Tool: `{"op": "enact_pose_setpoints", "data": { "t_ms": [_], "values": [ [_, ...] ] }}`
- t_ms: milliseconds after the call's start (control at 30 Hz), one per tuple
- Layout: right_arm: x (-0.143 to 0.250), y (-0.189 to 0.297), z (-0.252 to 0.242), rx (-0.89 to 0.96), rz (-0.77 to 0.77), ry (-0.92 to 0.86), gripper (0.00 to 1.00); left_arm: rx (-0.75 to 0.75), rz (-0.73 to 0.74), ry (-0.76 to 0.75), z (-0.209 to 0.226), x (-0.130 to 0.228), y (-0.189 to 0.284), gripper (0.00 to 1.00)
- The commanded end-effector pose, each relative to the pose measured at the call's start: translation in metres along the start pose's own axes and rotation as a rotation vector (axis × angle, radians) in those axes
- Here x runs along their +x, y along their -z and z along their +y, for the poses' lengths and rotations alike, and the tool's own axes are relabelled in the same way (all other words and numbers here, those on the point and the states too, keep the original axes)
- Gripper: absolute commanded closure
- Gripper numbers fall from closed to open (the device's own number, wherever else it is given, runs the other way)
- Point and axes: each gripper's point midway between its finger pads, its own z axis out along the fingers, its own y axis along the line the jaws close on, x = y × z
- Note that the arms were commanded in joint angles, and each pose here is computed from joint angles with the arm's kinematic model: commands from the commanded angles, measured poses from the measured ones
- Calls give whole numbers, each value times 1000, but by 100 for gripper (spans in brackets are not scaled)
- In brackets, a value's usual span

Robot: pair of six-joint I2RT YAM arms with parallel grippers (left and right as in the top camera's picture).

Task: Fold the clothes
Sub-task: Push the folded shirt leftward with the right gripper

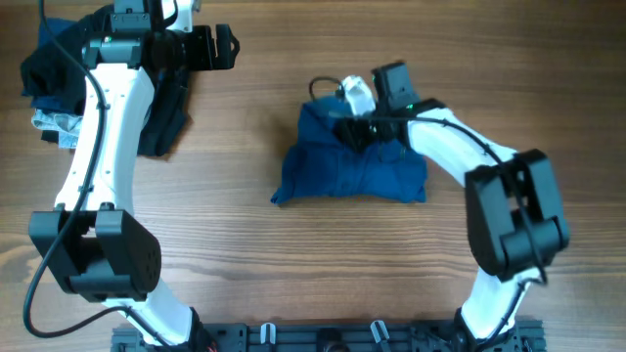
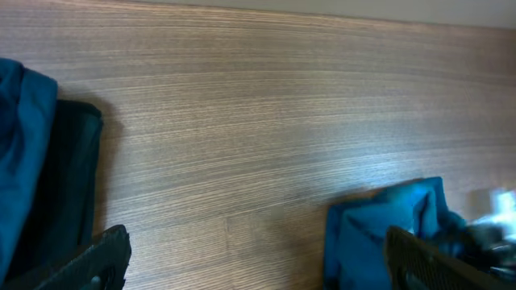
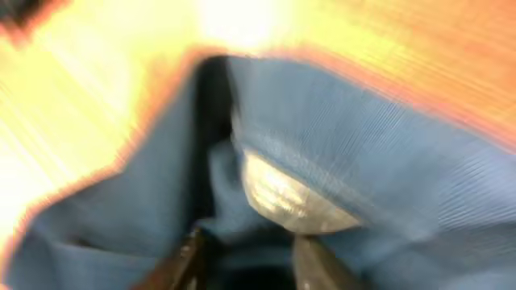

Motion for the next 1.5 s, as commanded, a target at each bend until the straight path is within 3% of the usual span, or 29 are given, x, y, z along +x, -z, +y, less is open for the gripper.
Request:
{"op": "enact_pose_setpoints", "data": {
  "t_ms": [0, 100, 133, 200, 267, 433, 467, 533, 567, 600, 667, 900, 1200, 1467],
  "values": [
    [-86, 99, 21, 3, -232, -85, 1, 67, -20, -93, -12, -5, 8, 0],
    [-80, 141, 23, 6, -225, -326, 0, 92, -12, -152, -17, -2, 9, 0],
    [-62, 148, 21, 10, -167, -486, 0, 92, -8, -171, -17, 0, 9, 0],
    [-26, 148, 23, 26, -32, -611, 0, 90, -7, -180, -16, 0, 9, 0],
    [25, 141, 28, 67, 152, -707, 0, 86, -9, -204, -15, -1, 9, 0],
    [101, 119, 39, 113, 375, -772, 1, 86, -9, -204, -15, 0, 9, 0],
    [114, 114, 42, 113, 407, -777, 5, 87, -8, -204, -15, 0, 9, 0],
    [135, 105, 44, 115, 449, -787, 28, 87, -8, -204, -15, 0, 9, 0],
    [144, 101, 44, 118, 459, -798, 46, 87, -8, -204, -15, 0, 9, 0],
    [152, 97, 42, 125, 465, -811, 80, 87, -6, -203, -15, 0, 9, 0],
    [163, 88, 39, 126, 458, -810, 95, 87, -1, -201, -15, 1, 9, 0],
    [190, 59, -11, 334, 307, -821, 96, 118, 11, -195, -21, 5, 9, 0],
    [128, 56, -86, 597, -63, -701, 96, 169, 74, -230, -49, 21, -17, 0],
    [69, 20, -140, 605, -416, -644, 94, 210, 188, -246, -71, 52, -44, 0]
  ]
}}
